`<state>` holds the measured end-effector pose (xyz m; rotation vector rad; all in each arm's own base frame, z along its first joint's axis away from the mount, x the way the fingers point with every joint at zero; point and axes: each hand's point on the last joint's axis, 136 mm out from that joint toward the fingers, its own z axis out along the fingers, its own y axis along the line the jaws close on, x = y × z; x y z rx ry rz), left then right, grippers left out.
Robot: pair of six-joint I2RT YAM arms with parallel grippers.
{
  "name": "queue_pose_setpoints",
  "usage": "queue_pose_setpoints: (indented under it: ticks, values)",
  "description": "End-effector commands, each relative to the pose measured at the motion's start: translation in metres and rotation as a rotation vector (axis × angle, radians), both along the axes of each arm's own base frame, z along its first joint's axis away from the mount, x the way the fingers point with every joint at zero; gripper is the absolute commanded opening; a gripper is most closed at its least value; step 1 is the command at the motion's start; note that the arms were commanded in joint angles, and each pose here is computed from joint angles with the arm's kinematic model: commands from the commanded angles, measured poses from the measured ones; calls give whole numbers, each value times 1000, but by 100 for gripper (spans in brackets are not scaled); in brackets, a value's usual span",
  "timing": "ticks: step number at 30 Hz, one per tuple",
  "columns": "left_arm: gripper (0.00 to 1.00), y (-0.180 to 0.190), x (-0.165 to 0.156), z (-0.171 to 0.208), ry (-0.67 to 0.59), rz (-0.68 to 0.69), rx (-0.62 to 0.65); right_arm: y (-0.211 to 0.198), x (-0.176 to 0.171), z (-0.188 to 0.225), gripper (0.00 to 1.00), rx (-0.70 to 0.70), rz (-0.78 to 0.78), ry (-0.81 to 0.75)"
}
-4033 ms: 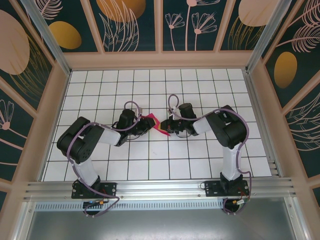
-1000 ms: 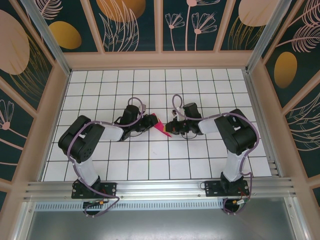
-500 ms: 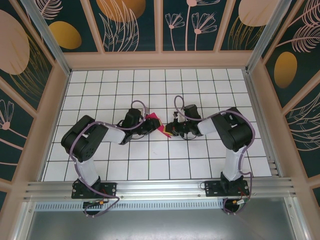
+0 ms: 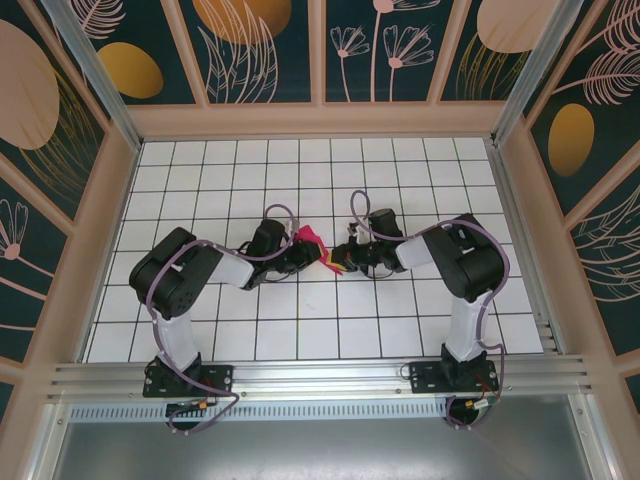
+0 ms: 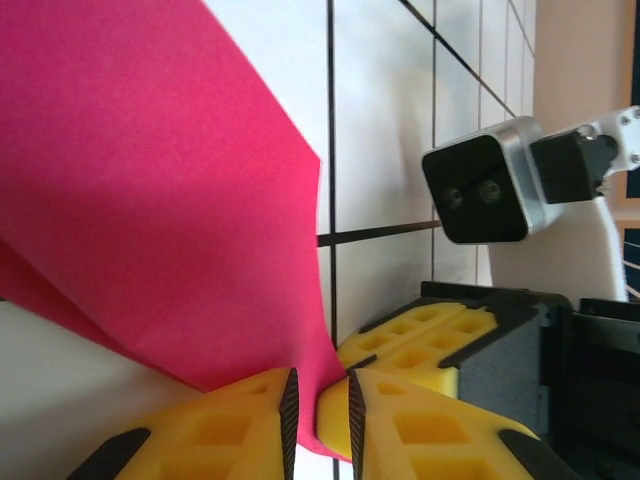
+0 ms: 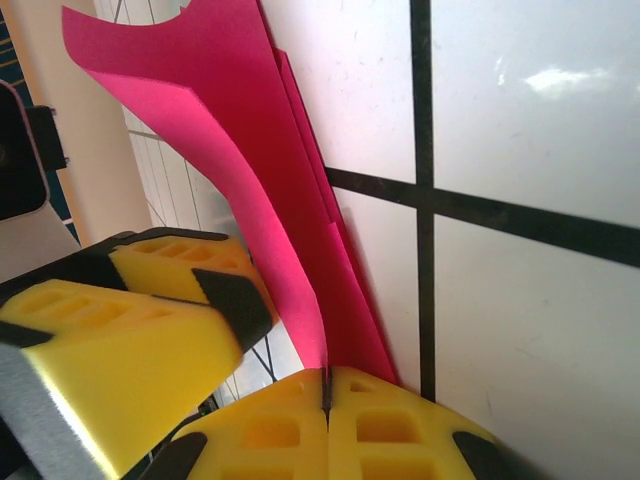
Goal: Fold a paper plane with a square sheet of paper (pick it up from the middle)
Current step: Fold the wing for the fifth time at the center of the table.
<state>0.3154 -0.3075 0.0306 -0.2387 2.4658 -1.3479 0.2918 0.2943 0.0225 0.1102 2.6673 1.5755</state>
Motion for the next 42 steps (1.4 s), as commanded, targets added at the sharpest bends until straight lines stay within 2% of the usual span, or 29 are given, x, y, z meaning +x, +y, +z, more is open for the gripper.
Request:
queue_pose_setpoints:
  ticks: [1,11,15,19,26,30,36,38,42]
  values:
    - [23,-4,4,-5,0,-9,26,-9,-4,-22,0,-50,-29,65]
    - [20,9,5,-32,73,42,137,-10,-4,-22,0,-73,-18,53]
    - [20,18,3,-43,117,71,195,-12,-1,-14,8,-99,1,-1]
    - [19,23,2,-50,145,87,241,-7,-7,4,14,-59,60,-52]
    - [18,25,1,-54,163,90,252,-12,-17,5,15,-88,102,-83]
    - [18,23,3,-50,156,85,248,-15,-19,-4,14,-116,102,-74]
    - [20,15,11,-33,110,60,226,-17,-18,-11,4,-128,96,-69]
    - [21,9,15,-19,73,46,198,-16,-17,-11,0,-121,92,-66]
    - [24,-4,20,16,-19,13,102,-14,-17,-7,0,-79,73,-45]
